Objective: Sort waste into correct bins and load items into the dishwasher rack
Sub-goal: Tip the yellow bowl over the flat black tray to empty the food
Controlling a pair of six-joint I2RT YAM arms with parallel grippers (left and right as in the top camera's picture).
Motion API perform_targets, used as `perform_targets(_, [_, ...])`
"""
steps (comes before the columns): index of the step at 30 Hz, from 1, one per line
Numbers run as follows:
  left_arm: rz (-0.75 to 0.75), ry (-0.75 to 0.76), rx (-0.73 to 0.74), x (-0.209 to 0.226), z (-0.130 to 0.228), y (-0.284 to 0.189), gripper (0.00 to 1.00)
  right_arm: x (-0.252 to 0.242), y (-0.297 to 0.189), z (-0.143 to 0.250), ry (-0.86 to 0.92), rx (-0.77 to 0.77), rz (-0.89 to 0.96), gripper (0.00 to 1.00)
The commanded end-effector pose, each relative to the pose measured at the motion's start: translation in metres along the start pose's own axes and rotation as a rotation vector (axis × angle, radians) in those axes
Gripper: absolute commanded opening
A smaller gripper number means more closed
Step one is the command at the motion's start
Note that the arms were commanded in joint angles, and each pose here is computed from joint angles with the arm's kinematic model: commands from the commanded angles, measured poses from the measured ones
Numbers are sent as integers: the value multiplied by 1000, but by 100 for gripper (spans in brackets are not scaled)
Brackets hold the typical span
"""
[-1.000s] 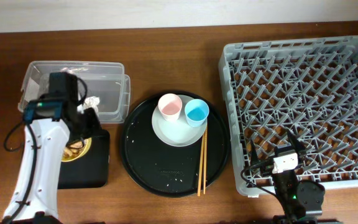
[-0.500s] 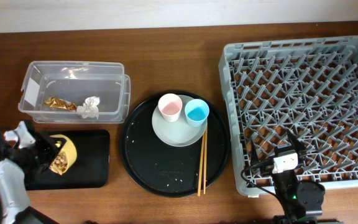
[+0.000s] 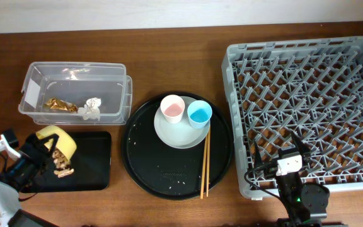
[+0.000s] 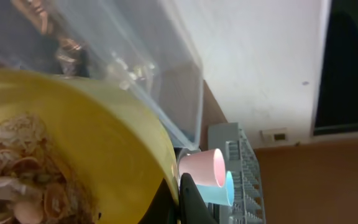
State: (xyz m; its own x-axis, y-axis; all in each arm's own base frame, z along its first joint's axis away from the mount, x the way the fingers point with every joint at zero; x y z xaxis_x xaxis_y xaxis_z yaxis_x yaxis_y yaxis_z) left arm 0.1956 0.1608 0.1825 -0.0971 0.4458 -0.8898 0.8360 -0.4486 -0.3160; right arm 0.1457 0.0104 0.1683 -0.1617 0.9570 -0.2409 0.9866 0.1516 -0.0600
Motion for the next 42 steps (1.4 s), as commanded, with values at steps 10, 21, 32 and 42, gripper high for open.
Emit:
perform_targets(10, [228,121,-21,-18,-1,-4,0,0,0,2,8,2,2,98])
perform_targets(21, [317,68,-13,-25,6,-6,0,0,0,2,8,2,3,98])
perform_targets(32, [256,75,-6,-21,8,-5,1,0,0,2,8,2,3,98])
perform_targets(42, [220,62,6,-18,13,-4,0,0,0,2,8,2,3,98])
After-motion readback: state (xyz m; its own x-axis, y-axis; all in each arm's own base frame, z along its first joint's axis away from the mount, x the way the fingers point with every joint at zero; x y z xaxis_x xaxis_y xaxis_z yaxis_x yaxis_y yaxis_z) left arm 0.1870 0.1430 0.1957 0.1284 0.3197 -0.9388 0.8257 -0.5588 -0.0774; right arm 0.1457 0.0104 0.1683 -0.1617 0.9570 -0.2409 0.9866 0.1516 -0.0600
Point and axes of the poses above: each gripper's point midway between its finger pads, its own y axis out along the fingers, its own x axis along the line the jaws close on, z = x × y, the point moved 10 cm from there along -y, back along the fingers, and after that the axes turned 1 degree about -y, right-handed, at the moved point
